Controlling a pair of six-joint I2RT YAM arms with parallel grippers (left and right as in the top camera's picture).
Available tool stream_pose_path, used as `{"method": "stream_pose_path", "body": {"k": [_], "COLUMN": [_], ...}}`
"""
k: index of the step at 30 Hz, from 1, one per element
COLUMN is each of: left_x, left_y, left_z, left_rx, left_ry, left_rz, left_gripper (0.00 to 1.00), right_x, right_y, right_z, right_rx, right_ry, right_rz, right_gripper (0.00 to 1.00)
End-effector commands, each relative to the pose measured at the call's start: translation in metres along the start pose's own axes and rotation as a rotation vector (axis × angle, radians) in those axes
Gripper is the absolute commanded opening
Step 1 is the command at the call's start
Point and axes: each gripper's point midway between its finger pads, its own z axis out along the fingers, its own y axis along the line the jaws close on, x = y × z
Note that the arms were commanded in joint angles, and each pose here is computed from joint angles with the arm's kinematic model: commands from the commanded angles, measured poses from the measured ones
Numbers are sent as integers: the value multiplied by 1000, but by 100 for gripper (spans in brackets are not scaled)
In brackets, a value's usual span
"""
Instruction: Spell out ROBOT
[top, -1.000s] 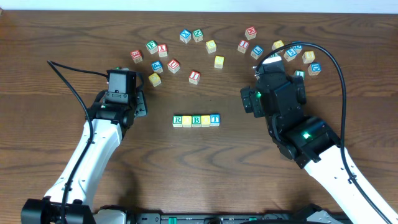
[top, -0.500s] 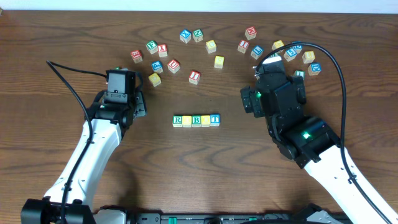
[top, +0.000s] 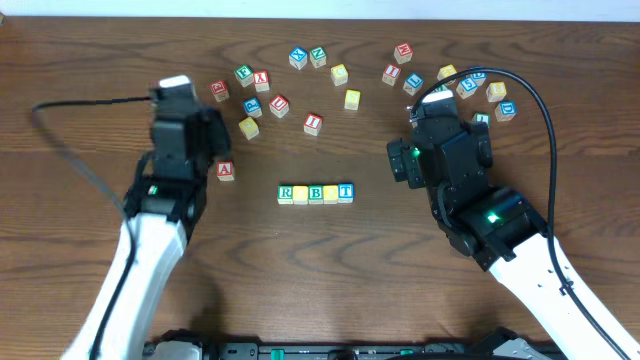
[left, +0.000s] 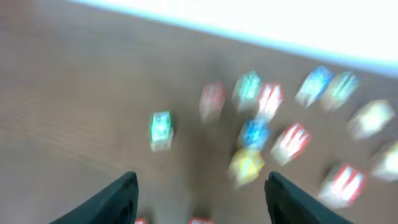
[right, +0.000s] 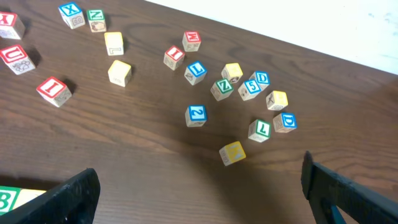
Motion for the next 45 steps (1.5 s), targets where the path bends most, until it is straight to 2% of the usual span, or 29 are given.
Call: {"method": "stream_pose_path", "body": {"k": [1,4,9,15,21,24,31,45], "left_x": [-24,-46,-61,-37,-6,10,26,125], "left_y": [11,17,37,60,71,75,78,82], "left_z": [-25,-55,-103,-142,-157,-157,-151,-91], "left_rx": [-12,3,29,49,65,67,40,-1], "left_ry": [-156,-336,-598,-803,-914,-926,-853,-385], "left_rz": [-31,-41,-96,-154,-161,-164,-126,10], "left_gripper": [64,64,64,64,64,64,64,64], "right_x": [-7,-7,-7,-7,-7,-7,-7,-7], "right_y": [-4,-4,-4,-4,-5,-4,-4,-5], "right_z": [-2,-2,-2,-2,-2,-2,-2,-2], "right_rx": [16,16,16,16,16,16,16,16], "right_ry": [-15,-15,-15,-15,-15,-15,-15,-15], "right_rz": [26,26,26,26,26,26,26,26], "right_gripper": [99,99,99,99,99,99,99,99]}}
